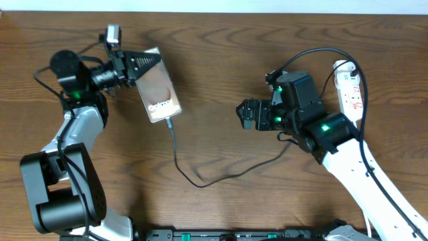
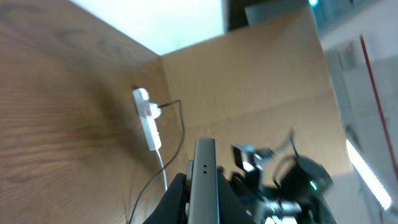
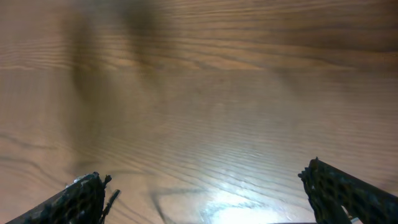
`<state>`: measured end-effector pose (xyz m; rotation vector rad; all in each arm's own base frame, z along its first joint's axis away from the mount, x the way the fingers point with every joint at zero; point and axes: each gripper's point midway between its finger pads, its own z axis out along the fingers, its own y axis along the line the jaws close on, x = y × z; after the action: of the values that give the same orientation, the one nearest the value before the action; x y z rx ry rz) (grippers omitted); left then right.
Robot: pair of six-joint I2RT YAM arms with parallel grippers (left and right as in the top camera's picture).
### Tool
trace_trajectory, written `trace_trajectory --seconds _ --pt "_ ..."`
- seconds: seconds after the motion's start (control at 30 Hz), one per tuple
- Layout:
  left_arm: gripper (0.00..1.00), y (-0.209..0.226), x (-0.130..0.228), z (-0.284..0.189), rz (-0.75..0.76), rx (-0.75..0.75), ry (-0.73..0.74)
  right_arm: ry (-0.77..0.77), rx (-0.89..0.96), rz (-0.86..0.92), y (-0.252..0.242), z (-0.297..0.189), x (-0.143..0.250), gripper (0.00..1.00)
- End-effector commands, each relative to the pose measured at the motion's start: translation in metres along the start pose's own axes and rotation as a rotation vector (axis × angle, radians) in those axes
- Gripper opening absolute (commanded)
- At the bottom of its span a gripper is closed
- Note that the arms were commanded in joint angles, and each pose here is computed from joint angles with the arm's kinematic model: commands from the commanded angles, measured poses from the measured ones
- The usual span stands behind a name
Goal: Plug charger to phone and switch on socket
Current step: 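Lower the phone with the left gripper toward the table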
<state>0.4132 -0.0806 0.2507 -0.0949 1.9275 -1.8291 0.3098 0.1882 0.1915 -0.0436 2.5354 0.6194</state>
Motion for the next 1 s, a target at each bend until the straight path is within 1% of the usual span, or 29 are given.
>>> trace_trajectory --seconds 0.0,0.2,0.37,0.53,0.73,0.97 --pt "0.07 0.033 -0.008 0.003 0.038 -0.095 -0.103 -0.051 0.061 -0.005 -0.009 -0.011 -0.01 0.99" --pt "0.07 0.094 0.011 0.004 -0.033 -0.317 -0.119 -0.052 0.068 -0.001 -0.01 -0.011 -0.01 0.99" --pt "0.07 0.14 0.032 -0.003 -0.076 -0.555 -0.117 -0.051 0.068 -0.001 -0.01 -0.011 -0.01 0.99" --pt "0.07 0.152 0.048 0.003 -0.069 -0.628 -0.073 -0.051 0.068 -0.001 -0.01 -0.011 -0.01 0.99" --pt "0.07 0.167 0.063 0.007 -0.086 -0.744 -0.055 -0.049 0.069 -0.001 -0.01 -0.011 -0.01 0.99" --pt "0.08 0.172 0.075 0.018 -0.073 -0.797 -0.024 -0.046 0.071 -0.001 -0.011 -0.011 -0.009 0.99"
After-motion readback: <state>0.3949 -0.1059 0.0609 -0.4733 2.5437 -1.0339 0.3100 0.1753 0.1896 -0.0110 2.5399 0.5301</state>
